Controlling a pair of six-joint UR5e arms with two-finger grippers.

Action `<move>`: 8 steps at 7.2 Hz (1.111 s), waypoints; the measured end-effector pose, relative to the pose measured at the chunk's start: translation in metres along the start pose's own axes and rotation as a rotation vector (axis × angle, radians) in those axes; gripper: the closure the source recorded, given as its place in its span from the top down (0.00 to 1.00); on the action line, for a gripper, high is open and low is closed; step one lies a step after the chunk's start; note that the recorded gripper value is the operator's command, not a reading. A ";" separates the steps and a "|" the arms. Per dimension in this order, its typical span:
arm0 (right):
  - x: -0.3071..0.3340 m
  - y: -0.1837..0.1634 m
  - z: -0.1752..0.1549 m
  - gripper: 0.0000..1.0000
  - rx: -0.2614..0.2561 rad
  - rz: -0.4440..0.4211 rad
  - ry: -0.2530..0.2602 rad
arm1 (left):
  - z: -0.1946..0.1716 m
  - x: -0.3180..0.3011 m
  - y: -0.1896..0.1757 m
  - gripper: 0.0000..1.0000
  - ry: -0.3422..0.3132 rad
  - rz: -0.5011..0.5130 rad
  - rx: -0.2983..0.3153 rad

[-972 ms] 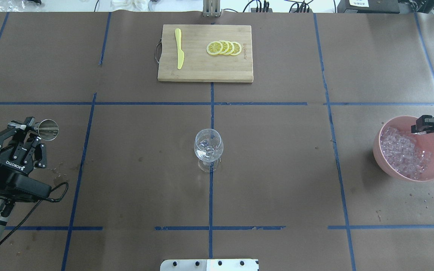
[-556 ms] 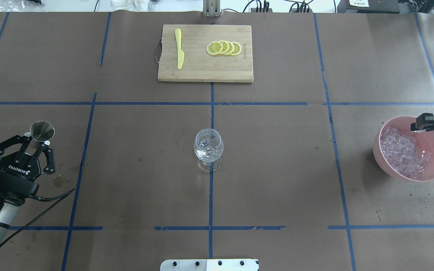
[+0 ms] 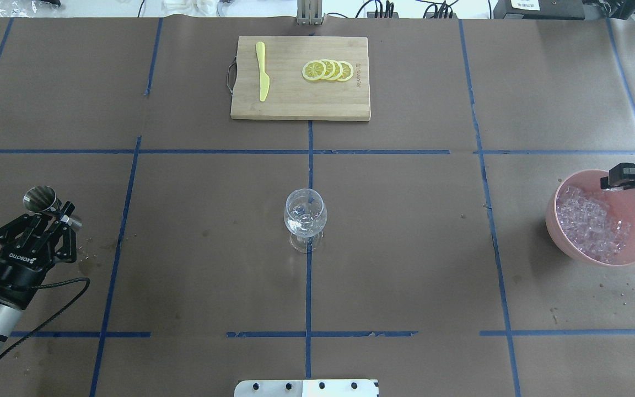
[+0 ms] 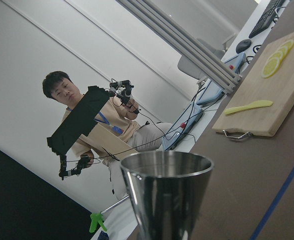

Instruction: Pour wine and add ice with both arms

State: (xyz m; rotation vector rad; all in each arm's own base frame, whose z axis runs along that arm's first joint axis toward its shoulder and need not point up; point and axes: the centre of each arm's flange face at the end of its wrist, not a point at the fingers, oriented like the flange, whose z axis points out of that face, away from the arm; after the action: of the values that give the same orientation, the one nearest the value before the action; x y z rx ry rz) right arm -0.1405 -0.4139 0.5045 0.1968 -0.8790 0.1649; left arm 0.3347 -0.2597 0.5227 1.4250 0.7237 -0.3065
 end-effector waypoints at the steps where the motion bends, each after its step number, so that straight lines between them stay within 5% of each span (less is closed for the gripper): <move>1: -0.001 0.000 -0.001 0.00 0.002 -0.001 -0.002 | 0.000 -0.003 0.007 0.00 -0.024 -0.044 0.010; 3: -0.002 0.000 -0.003 0.00 0.004 -0.002 -0.004 | 0.007 0.016 0.015 0.00 -0.073 -0.003 0.016; 6: -0.001 0.001 -0.005 0.00 0.005 -0.001 -0.004 | 0.019 0.037 0.032 0.00 -0.127 0.198 -0.025; 8: -0.001 0.002 -0.005 0.00 0.005 0.000 -0.004 | 0.027 0.049 0.033 0.00 -0.135 0.162 -0.025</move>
State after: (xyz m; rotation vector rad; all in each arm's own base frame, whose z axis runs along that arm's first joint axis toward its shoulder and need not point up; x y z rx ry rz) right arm -0.1377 -0.4106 0.5008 0.2015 -0.8822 0.1666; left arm 0.3982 -0.2694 0.5175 1.4153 0.4975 -0.2642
